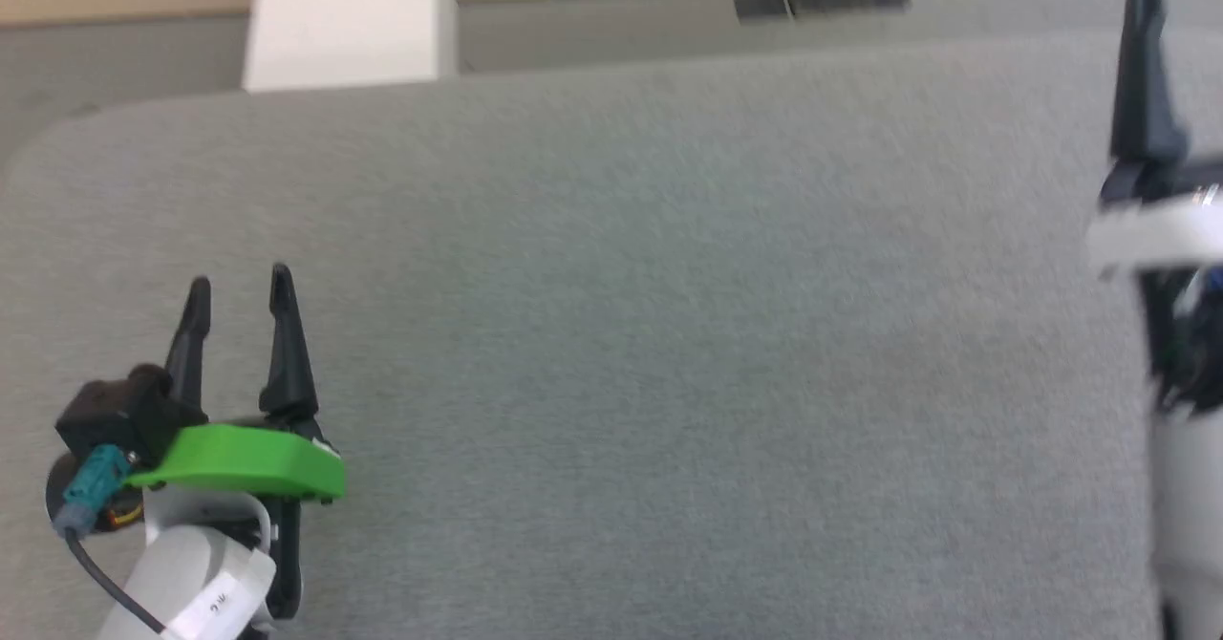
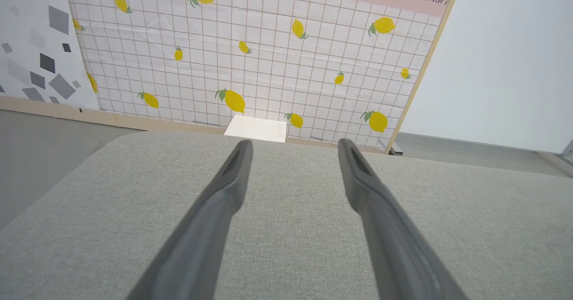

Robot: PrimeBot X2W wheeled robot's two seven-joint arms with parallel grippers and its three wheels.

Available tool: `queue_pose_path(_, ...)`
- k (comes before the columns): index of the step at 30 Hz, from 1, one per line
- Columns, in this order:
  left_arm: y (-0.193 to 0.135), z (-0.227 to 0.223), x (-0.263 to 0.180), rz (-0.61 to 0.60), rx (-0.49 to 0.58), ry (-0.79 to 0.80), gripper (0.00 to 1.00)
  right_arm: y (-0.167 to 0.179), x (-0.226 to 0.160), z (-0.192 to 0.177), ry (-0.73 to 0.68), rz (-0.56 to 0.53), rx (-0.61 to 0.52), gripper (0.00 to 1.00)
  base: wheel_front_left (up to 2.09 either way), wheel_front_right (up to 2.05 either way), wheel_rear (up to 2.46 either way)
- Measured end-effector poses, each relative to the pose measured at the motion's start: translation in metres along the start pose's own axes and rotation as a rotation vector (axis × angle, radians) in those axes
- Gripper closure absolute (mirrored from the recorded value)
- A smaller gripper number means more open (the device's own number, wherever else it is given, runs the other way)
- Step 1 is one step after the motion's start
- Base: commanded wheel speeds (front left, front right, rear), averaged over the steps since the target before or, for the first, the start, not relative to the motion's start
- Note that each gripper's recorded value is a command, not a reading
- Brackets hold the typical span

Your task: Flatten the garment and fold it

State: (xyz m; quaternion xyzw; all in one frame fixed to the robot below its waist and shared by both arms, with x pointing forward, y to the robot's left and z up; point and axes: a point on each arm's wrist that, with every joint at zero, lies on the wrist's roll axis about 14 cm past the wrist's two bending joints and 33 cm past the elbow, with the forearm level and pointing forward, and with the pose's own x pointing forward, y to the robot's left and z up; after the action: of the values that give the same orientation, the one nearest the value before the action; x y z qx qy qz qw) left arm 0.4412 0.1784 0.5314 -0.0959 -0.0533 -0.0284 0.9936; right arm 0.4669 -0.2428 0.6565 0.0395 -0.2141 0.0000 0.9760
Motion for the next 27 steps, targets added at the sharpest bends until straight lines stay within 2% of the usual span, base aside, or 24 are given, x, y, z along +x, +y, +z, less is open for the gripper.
queue_pose_path(6, 0.013, 0.019, -0.027, 0.051, -0.005, -0.038, 0.0, 0.024, -0.042, -0.02, 0.043, -0.012, 0.091, 0.0, 0.0, 0.0, 0.0)
queue_pose_path(11, 0.025, 0.029, -0.048, 0.098, -0.013, -0.058, 0.0, 0.03, -0.076, -0.04, 0.115, -0.027, 0.119, 0.0, 0.0, 0.0, 0.0)
queue_pose_path(17, 0.033, 0.035, -0.067, 0.129, -0.012, -0.07, 0.0, 0.044, -0.101, -0.052, 0.173, 0.003, 0.115, 0.0, 0.0, 0.0, 0.0)
queue_pose_path(27, 0.031, 0.022, -0.078, 0.115, 0.027, -0.021, 0.0, 0.062, -0.126, -0.071, 0.278, 0.059, 0.082, 0.0, 0.0, 0.0, 0.0)
